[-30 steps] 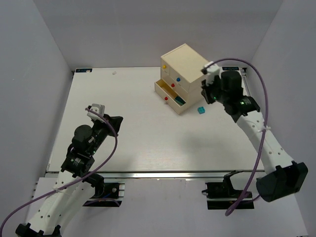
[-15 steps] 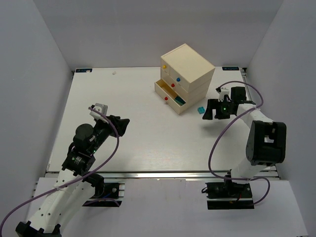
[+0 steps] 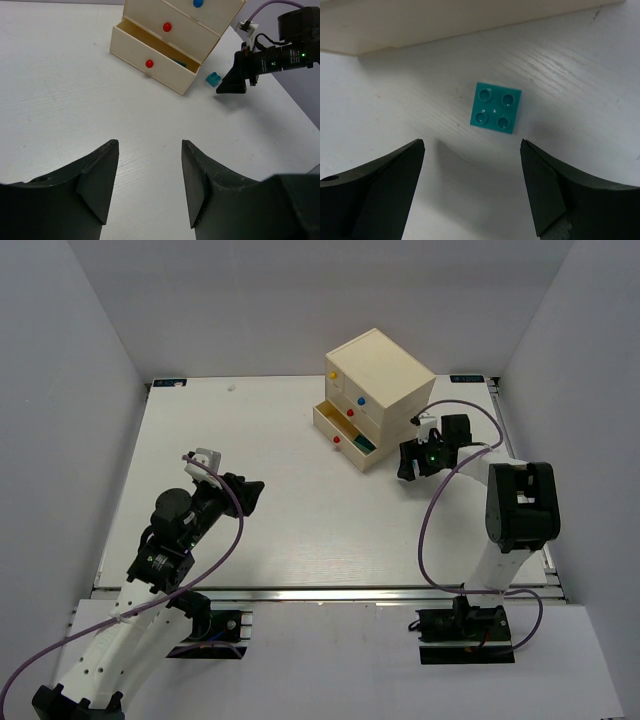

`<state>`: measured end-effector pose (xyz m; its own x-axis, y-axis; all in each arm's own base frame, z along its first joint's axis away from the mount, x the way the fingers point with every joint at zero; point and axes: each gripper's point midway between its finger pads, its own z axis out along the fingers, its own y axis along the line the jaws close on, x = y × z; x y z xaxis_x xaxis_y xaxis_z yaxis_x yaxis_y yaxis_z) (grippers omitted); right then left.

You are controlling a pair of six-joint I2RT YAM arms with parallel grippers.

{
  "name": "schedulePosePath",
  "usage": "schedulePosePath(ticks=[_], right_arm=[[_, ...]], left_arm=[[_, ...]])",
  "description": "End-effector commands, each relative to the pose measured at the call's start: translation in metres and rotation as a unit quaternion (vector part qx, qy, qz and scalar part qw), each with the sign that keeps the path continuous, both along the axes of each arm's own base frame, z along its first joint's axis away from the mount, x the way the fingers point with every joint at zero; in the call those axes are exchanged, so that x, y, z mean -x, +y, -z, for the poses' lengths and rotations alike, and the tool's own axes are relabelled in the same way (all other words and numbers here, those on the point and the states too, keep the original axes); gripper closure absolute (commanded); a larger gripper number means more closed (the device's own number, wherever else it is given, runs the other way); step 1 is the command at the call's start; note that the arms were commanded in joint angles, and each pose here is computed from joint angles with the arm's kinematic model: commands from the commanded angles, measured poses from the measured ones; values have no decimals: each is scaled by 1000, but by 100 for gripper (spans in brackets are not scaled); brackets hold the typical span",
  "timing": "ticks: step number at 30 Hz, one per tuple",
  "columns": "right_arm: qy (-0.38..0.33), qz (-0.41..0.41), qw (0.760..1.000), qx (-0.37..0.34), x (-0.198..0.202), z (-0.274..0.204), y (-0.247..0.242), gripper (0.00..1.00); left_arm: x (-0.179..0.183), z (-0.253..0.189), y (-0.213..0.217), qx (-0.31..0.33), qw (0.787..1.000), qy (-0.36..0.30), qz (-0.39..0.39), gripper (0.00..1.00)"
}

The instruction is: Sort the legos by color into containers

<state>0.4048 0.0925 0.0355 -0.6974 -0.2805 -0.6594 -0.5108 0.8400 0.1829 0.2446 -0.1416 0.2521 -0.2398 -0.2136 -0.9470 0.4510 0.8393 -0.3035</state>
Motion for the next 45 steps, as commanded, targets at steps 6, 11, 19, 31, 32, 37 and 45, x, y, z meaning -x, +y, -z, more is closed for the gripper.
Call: schedulePosePath(ticks=[6,11,19,31,32,37,45], right_arm=[[-75,28,997,19,-34,-3,1,21],[-69,38,996,29,-36,4,-3,23],[-60,34,997,40,-39,7,0,33],[-52,31,997,42,-37,12,2,70],[-55,32,997,41,-37,13,2,73],[-60,14,996,57,-15,-5,-4,87],[-88,-295,951,36,104,-63,34,100]], left_arm=[[1,-5,-2,0,1000,-8,7,36],[1,-6,-3,1,1000,-10,8,36],[1,-6,-2,1,1000,-9,6,36],[1,-5,-2,0,1000,-8,6,36],[1,-5,-1,0,1000,-8,5,36],[0,-4,0,-2,1000,-7,1,36],[5,-13,-4,7,1000,-21,16,36]])
